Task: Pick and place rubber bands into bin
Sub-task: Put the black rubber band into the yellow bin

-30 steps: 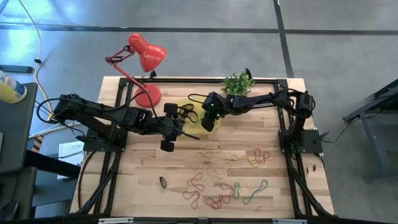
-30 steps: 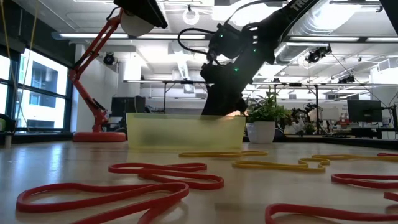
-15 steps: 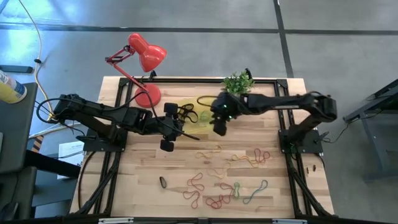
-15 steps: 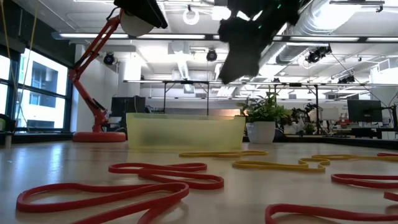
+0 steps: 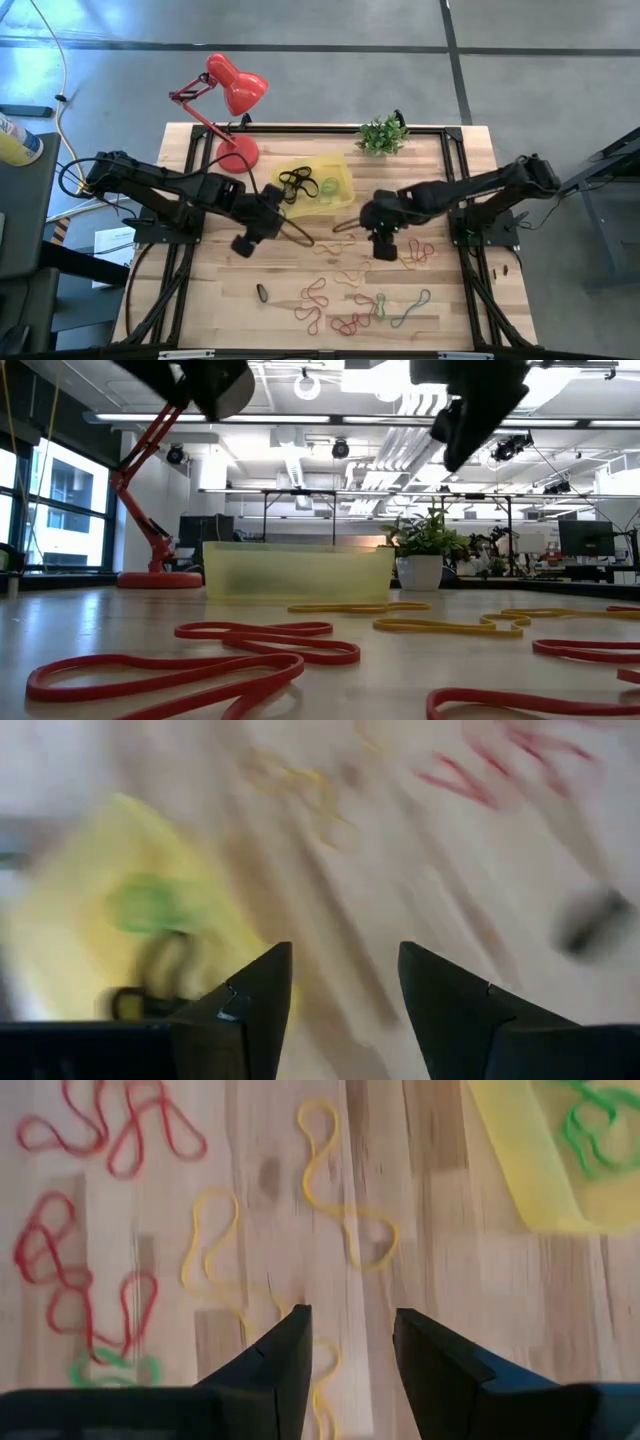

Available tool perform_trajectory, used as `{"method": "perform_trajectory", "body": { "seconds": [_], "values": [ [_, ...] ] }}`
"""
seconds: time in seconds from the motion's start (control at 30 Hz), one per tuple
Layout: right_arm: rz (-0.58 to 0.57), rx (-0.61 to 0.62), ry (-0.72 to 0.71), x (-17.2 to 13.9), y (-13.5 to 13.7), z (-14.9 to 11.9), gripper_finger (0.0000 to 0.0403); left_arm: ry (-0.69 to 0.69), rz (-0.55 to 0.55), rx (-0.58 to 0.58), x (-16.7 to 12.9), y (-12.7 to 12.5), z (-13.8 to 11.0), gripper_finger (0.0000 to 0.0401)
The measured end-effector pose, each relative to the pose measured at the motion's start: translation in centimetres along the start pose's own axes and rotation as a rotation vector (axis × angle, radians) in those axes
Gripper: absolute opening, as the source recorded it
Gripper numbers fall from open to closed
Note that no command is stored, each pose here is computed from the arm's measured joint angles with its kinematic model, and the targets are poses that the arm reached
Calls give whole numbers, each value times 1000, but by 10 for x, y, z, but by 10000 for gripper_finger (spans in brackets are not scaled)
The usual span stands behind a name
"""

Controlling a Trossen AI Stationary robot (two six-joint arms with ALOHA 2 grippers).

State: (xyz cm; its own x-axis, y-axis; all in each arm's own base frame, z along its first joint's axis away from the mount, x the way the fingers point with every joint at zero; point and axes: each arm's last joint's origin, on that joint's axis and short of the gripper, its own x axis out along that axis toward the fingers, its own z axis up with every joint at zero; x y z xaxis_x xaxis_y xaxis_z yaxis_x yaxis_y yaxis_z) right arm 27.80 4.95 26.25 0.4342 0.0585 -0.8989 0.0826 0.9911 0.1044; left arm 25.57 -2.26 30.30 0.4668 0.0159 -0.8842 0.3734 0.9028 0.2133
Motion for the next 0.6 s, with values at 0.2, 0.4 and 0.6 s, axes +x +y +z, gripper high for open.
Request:
{"method": "perform_trajectory", "body": {
  "seconds": [0.2, 0.4, 0.6],
  "values": [
    [-52, -2, 55, -3, 20, -15, 134, 29, -135, 71, -1, -15, -3, 172],
    [-83, -3, 45, -2, 43, -29, 134, -8, -194, 148, 5, -36, 9, 172],
    [-89, 83, 60, 17, 63, -66, 134, 17, -230, 207, 24, -61, 22, 172]
  ]
}}
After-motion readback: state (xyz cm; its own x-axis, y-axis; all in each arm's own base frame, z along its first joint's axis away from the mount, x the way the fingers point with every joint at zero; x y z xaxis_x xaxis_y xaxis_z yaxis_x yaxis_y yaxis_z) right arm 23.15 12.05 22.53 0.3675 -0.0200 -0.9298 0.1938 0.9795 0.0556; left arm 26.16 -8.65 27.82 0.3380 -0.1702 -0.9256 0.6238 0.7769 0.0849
